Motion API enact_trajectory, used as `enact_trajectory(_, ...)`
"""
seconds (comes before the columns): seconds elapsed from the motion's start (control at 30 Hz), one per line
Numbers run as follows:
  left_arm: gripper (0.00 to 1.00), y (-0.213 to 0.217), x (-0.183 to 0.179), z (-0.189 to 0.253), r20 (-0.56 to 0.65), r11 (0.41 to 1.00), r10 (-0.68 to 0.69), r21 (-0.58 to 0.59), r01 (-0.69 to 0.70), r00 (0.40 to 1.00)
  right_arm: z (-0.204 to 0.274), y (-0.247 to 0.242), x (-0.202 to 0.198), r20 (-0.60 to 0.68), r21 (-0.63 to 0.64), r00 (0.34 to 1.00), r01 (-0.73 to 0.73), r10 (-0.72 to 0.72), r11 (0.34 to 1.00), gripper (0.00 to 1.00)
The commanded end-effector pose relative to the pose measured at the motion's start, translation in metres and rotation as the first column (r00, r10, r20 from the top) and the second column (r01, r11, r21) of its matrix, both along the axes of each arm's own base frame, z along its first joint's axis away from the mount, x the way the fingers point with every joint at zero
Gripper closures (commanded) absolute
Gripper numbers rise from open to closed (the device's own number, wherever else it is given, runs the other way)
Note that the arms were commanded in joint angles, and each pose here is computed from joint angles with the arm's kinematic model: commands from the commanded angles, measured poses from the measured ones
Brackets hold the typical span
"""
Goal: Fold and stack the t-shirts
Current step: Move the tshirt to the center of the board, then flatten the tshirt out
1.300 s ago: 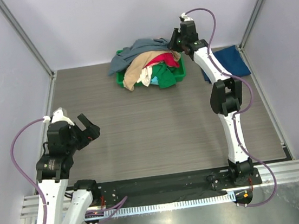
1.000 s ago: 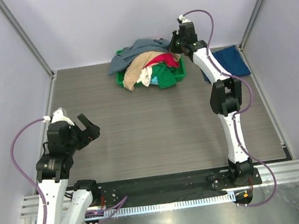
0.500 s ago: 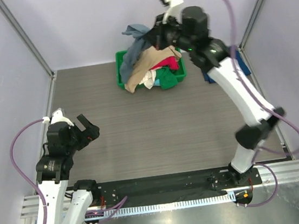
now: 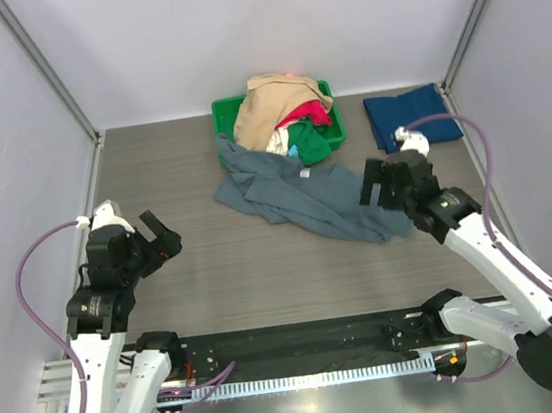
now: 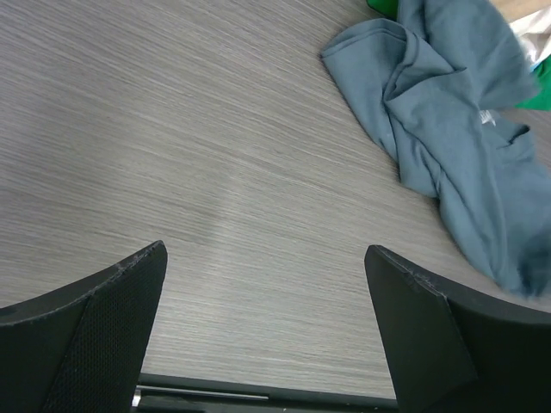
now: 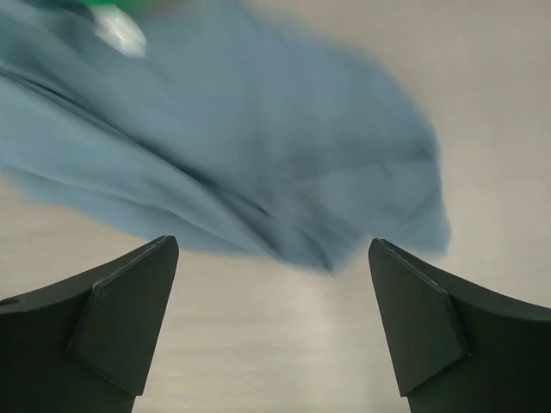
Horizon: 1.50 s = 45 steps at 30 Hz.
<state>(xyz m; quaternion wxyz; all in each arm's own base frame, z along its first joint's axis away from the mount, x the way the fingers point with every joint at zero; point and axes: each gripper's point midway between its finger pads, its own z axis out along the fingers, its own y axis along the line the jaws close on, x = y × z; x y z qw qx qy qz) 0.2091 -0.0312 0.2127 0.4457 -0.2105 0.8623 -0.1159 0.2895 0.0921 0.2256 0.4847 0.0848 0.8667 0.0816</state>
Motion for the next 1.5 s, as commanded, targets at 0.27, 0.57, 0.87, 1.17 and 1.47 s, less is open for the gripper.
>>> enact_trajectory(0.27, 0.10, -0.032, 0.034, -0.032, -0.100, 0.996, -0.038, -0.087, 0.029, 0.994, -0.084, 0.013, -0.024, -0.246, 0.172, 0.969, 0.059, -0.015, 0.983, 0.00)
enact_trajectory(0.57, 0.12, -0.072, 0.121, -0.093, -0.182, 0.992, -0.012, -0.129, -0.011, 0.983, -0.125, 0.009, -0.012, -0.353, 0.110, 0.935, 0.086, -0.042, 0.990, 0.00)
enact_trajectory(0.87, 0.17, -0.104, 0.219, -0.126, -0.222, 0.986, -0.011, -0.167, -0.027, 0.975, -0.138, -0.011, -0.002, -0.379, 0.110, 0.922, 0.131, -0.080, 0.985, 0.01)
enact_trajectory(1.17, 0.32, -0.120, 0.241, -0.177, -0.298, 0.978, -0.023, -0.205, -0.040, 0.954, -0.163, -0.010, -0.004, -0.429, 0.126, 0.901, 0.132, -0.065, 0.983, 0.11)
enact_trajectory(1.47, 1.00, -0.111, 0.239, -0.159, -0.253, 0.982, -0.003, -0.186, -0.045, 0.967, -0.182, -0.008, -0.007, -0.461, 0.131, 0.886, 0.126, -0.052, 0.983, 0.75)
